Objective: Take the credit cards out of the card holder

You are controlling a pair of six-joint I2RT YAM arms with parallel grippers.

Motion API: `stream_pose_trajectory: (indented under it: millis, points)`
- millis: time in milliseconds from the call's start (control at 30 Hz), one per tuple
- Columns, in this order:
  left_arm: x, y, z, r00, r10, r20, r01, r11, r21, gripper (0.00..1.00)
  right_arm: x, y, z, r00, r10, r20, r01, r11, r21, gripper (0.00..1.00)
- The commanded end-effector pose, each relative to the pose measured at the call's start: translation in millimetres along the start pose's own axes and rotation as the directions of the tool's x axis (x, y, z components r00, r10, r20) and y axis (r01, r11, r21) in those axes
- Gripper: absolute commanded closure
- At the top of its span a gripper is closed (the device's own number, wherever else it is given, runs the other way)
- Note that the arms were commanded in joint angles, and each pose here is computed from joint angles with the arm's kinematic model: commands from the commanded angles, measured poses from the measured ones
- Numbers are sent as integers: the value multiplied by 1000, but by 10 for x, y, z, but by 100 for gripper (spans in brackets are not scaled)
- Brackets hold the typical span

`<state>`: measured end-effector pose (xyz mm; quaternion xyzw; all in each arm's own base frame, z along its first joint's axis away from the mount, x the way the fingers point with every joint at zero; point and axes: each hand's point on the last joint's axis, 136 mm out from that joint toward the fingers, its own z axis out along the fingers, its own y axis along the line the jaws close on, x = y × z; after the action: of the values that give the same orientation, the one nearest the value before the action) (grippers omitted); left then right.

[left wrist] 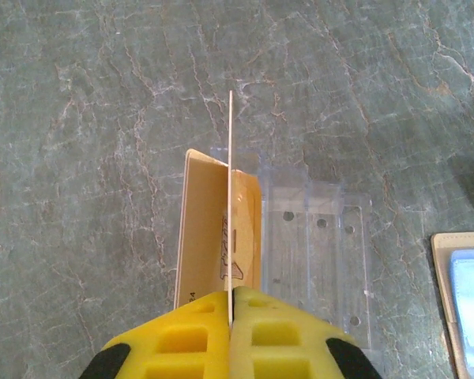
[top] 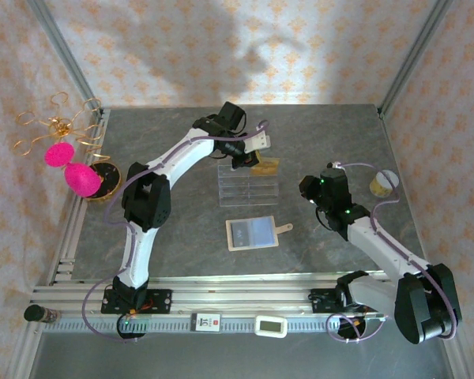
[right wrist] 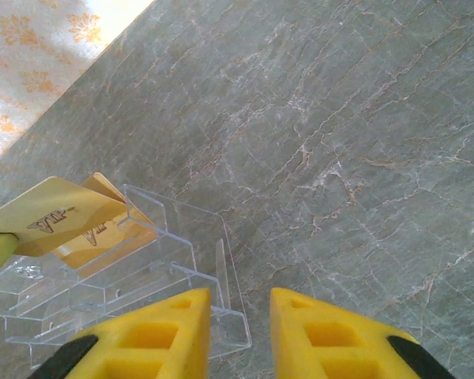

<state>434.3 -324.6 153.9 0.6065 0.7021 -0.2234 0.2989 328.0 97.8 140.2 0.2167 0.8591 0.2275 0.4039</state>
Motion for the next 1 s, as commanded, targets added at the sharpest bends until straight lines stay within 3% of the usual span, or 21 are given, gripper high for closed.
stream_pose_trajectory:
  millis: [0,367,700,833,967]
  points:
    - [-61,80,1,1000,0,3,0,1000,-26,100,-131,106,-21,999,-9,33,10,1000,-30,76]
    - [-5,164,28,999,-39,-22,38,997,-70,100,-101,93,-15,1000,-7,26,8,999,-34,76]
    - [-105,253,-71,997,-81,6,81,989,-124,68,-95,114,-30,1000,-11,25,13,999,-50,73]
    - [-345,305,-259,990,-113,88,126,980,-154,61,-53,147,-26,1000,-24,8,25,997,-75,64]
    - [-788,166,-609,955,-130,267,166,979,-119,57,149,365,12,992,-95,-89,75,975,-211,57]
